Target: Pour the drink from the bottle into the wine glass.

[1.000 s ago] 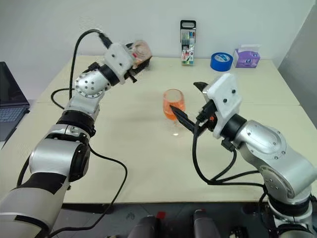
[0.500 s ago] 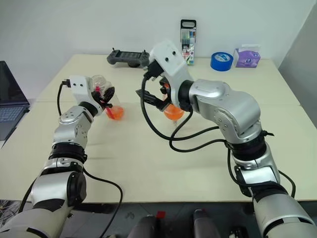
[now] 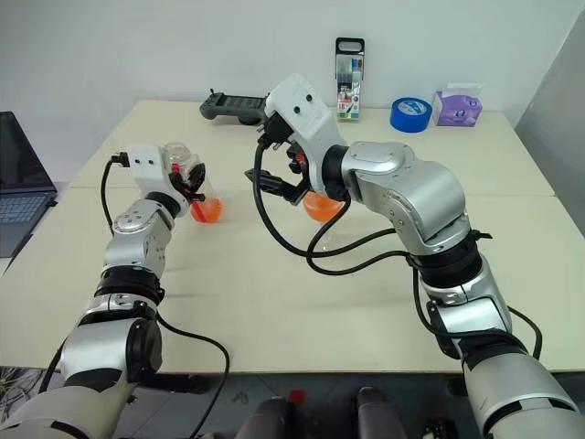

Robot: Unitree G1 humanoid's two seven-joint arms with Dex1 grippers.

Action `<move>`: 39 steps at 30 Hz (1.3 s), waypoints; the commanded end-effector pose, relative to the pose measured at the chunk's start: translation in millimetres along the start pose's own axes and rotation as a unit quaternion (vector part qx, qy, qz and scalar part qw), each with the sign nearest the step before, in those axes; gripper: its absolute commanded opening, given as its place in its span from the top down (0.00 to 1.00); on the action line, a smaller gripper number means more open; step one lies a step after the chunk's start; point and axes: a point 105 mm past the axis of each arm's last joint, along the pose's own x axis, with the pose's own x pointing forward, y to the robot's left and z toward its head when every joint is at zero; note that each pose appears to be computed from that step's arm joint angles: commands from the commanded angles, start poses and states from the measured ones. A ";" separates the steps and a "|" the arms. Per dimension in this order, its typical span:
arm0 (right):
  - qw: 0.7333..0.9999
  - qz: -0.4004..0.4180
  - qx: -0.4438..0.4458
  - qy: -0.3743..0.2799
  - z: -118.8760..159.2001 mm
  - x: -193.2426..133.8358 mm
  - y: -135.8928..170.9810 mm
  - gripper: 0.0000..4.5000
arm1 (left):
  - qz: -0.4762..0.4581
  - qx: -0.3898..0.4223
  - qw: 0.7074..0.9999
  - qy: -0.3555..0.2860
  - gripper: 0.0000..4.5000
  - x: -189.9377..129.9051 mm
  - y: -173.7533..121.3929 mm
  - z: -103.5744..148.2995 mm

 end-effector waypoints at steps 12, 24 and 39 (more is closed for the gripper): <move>0.998 -0.013 -0.036 -0.048 25.9 -3.7 -3.8 0.00 | 0.009 0.017 1.000 -0.002 0.01 -6.3 2.6 -3.5; 0.998 -0.014 -0.039 -0.055 22.8 -9.2 -3.8 0.00 | 0.012 0.024 0.999 0.018 0.01 -39.2 14.7 -13.2; 0.997 -0.007 -0.062 -0.044 19.6 -66.1 -20.9 0.00 | -0.278 0.078 0.956 0.056 0.01 -129.1 -4.5 71.1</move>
